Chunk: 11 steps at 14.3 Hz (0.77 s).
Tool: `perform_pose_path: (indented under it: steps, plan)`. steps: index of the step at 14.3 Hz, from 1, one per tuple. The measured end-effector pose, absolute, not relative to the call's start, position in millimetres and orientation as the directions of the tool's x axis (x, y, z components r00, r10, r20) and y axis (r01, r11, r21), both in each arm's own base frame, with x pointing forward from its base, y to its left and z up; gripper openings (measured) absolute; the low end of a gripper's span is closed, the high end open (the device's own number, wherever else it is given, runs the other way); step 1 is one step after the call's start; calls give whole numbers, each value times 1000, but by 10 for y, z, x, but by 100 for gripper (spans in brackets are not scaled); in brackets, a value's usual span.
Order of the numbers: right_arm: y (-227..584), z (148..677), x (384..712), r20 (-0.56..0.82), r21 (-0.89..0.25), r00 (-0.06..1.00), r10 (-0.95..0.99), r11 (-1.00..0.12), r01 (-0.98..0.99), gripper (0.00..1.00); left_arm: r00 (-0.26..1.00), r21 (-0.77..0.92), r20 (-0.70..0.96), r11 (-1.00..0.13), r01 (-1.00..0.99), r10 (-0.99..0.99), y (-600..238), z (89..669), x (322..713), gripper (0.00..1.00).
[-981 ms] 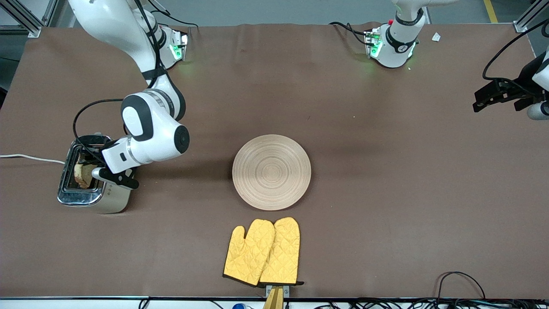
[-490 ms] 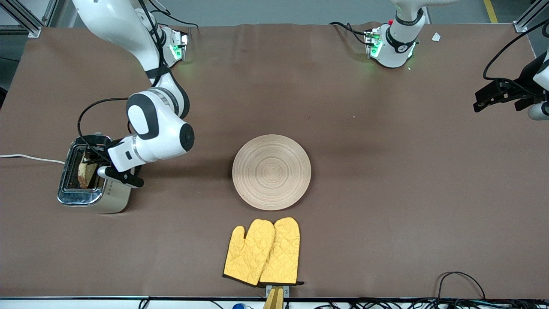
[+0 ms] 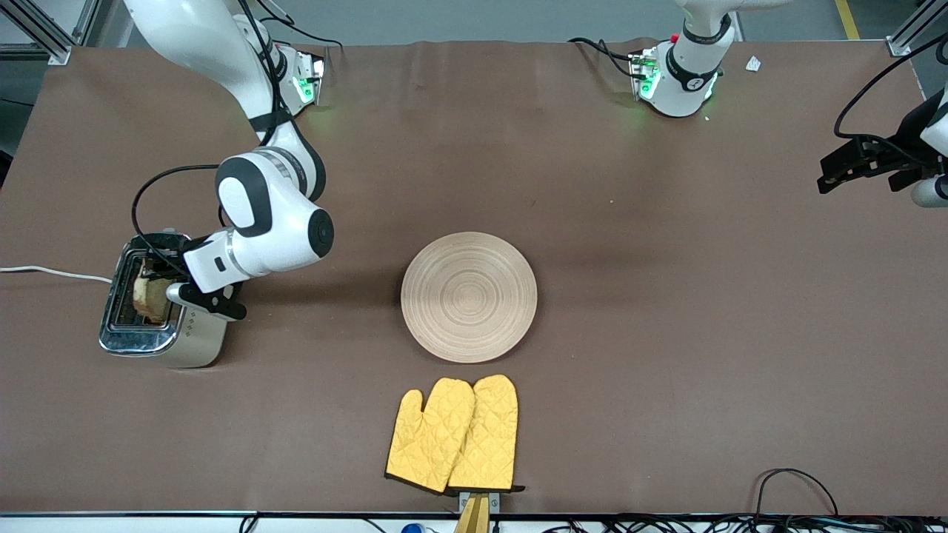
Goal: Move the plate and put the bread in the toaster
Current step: 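Lower the bread into the toaster slot with the right gripper, then open the right gripper to release the bread in the slot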
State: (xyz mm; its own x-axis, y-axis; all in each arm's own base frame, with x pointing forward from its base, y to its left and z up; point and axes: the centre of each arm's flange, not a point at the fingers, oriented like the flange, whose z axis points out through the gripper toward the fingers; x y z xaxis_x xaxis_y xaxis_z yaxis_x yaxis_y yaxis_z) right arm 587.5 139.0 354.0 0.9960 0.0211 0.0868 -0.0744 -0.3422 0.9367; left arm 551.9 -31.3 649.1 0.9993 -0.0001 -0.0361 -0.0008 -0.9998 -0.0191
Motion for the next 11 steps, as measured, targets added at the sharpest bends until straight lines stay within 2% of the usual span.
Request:
perform_pose_path:
  steps: [5,11]
  plan:
    - [1416,3556,5851,89,928,996,27,-364,-73,4,999,-19,-36,-1000,-1,0,-313,6491,5519,100]
    - [951,3471,6044,118,892,993,21,-441,-97,4,999,-19,-36,-1000,-1,0,-313,6490,5519,100]
